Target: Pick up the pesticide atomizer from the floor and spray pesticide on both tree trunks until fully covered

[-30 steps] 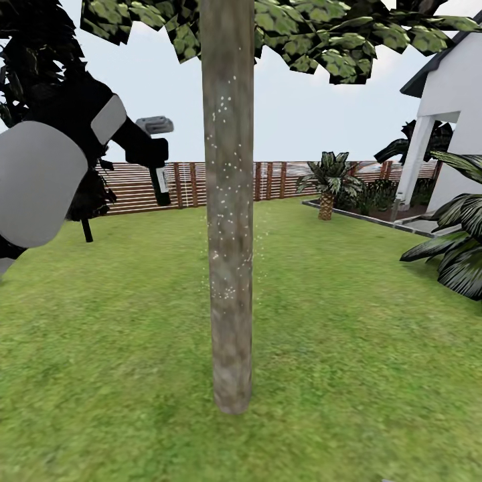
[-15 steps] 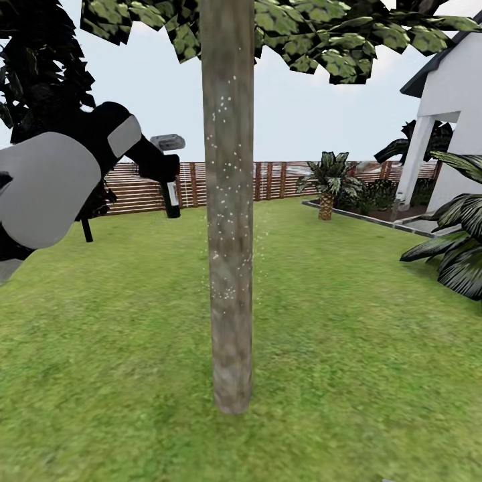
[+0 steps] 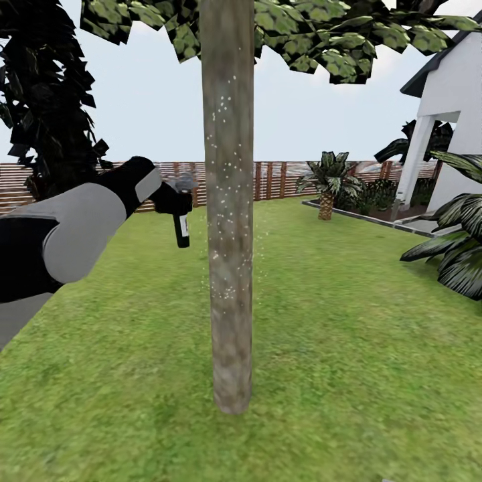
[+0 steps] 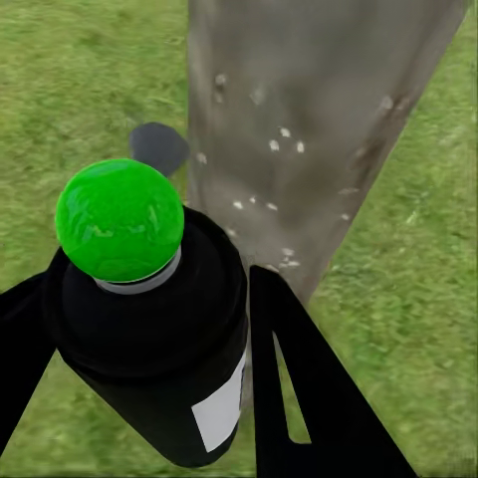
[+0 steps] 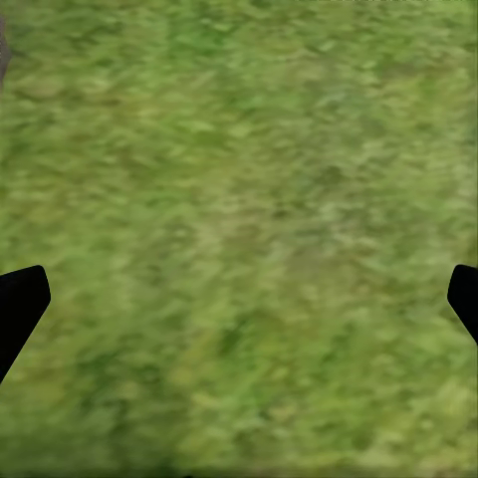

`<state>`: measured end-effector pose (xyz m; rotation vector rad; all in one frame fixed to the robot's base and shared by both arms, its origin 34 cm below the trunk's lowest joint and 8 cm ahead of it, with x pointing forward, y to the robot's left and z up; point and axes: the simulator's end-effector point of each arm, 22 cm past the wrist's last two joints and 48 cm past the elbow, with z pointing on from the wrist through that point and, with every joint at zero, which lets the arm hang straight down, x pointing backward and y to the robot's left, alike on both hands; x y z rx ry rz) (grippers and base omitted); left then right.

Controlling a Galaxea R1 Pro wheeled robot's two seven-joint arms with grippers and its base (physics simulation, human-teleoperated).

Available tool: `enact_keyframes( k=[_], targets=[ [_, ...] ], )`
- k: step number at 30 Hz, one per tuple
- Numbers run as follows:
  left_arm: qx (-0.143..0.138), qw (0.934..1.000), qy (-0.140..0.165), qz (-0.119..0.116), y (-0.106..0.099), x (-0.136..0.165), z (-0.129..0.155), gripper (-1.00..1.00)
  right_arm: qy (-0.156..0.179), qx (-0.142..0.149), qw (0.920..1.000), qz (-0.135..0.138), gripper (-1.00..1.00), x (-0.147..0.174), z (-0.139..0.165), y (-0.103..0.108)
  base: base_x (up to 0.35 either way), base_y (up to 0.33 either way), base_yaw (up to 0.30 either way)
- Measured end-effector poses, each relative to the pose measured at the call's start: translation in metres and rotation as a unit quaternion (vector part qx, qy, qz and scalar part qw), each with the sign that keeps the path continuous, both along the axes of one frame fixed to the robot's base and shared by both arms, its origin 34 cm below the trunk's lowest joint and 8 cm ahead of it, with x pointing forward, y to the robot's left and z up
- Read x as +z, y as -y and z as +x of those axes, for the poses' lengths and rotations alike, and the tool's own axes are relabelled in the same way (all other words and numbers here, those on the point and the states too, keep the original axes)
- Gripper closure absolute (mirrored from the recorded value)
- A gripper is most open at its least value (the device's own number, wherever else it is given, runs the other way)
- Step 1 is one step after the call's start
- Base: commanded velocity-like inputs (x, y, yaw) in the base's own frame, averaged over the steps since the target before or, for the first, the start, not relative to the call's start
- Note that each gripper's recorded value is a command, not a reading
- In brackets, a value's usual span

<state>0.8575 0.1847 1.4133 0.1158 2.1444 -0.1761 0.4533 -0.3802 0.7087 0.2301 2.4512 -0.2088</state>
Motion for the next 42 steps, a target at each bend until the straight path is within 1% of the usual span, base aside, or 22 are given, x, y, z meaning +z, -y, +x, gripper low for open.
enact_keyframes(
  k=[2,4,12,14,16,17,18,19,20,27,29,32,34,36,40,42],
  targets=[
    [0.0,1.0,-0.004,-0.001,0.0,-0.017,0.002,1.0,0.0,0.0,1.0,0.0,-1.0,0.0,0.0,0.0,0.0,0.0,0.0],
    [0.001,0.9999,-0.011,-0.001,-0.001,-0.041,0.005,1.0,0.0,0.0,1.0,0.0,-1.0,0.0,0.0,0.0,0.0,0.0,0.0],
    [0.002,0.9997,-0.025,-0.001,-0.002,-0.067,0.004,1.0,0.0,0.0,1.0,0.0,-1.0,0.0,0.0,0.0,0.0,0.0,0.0],
    [0.005,0.9996,-0.027,0.0,-0.006,-0.072,0.004,1.0,0.0,0.0,1.0,0.0,-1.0,0.0,0.0,0.0,0.0,0.0,0.0],
    [0.011,0.9996,-0.027,0.002,-0.015,-0.072,0.005,1.0,0.0,0.0,1.0,0.0,-1.0,0.0,0.0,0.0,0.0,0.0,0.0],
    [0.023,0.9994,-0.027,0.0,-0.033,-0.072,0.006,1.0,0.0,0.0,1.0,0.0,-1.0,0.0,0.0,0.0,0.0,0.0,0.0],
    [0.029,0.9992,-0.028,0.008,-0.043,-0.074,0.006,1.0,0.0,0.0,1.0,0.0,-1.0,0.0,0.0,0.0,0.0,0.0,0.0],
    [0.03,0.9991,-0.029,-0.003,-0.043,-0.074,0.006,1.0,0.0,0.0,1.0,0.0,-1.0,0.0,0.0,0.0,0.0,0.0,0.0],
    [0.031,0.999,-0.031,-0.001,-0.044,-0.078,0.006,1.0,0.0,0.0,1.0,0.0,-1.0,0.0,0.0,0.0,0.0,0.0,0.0],
    [0.03,0.9979,-0.057,-0.001,-0.043,-0.116,0.001,1.0,0.0,0.0,1.0,0.0,-1.0,0.0,0.0,0.0,0.0,0.0,0.0],
    [0.029,0.9973,-0.068,0.0,-0.041,-0.134,-0.001,1.0,0.0,0.0,1.0,0.0,-1.0,0.0,0.0,0.0,0.0,0.0,0.0],
    [0.024,0.9981,-0.057,-0.003,-0.033,-0.141,0.002,1.0,0.0,0.0,1.0,0.0,-1.0,0.0,0.0,0.0,0.0,0.0,0.0],
    [0.017,0.9978,-0.063,-0.002,-0.023,-0.16,-0.001,1.0,0.0,0.0,1.0,0.0,-1.0,0.0,0.0,0.0,0.0,0.0,0.0],
    [0.014,0.9973,-0.072,0.0,-0.018,-0.175,-0.004,1.0,0.0,0.0,1.0,0.0,-1.0,0.0,0.0,-0.001,0.0,0.0,0.0],
    [0.011,0.9952,-0.097,0.001,-0.015,-0.217,-0.014,1.0,0.0,0.0,1.0,0.001,-1.0,0.0,0.0,-0.001,0.0,0.0,0.0],
    [0.012,0.9954,-0.095,0.001,-0.015,-0.234,-0.015,1.0,0.0,0.0,1.0,0.001,-1.0,0.0,0.0,-0.001,0.0,0.0,0.0]
  ],
)
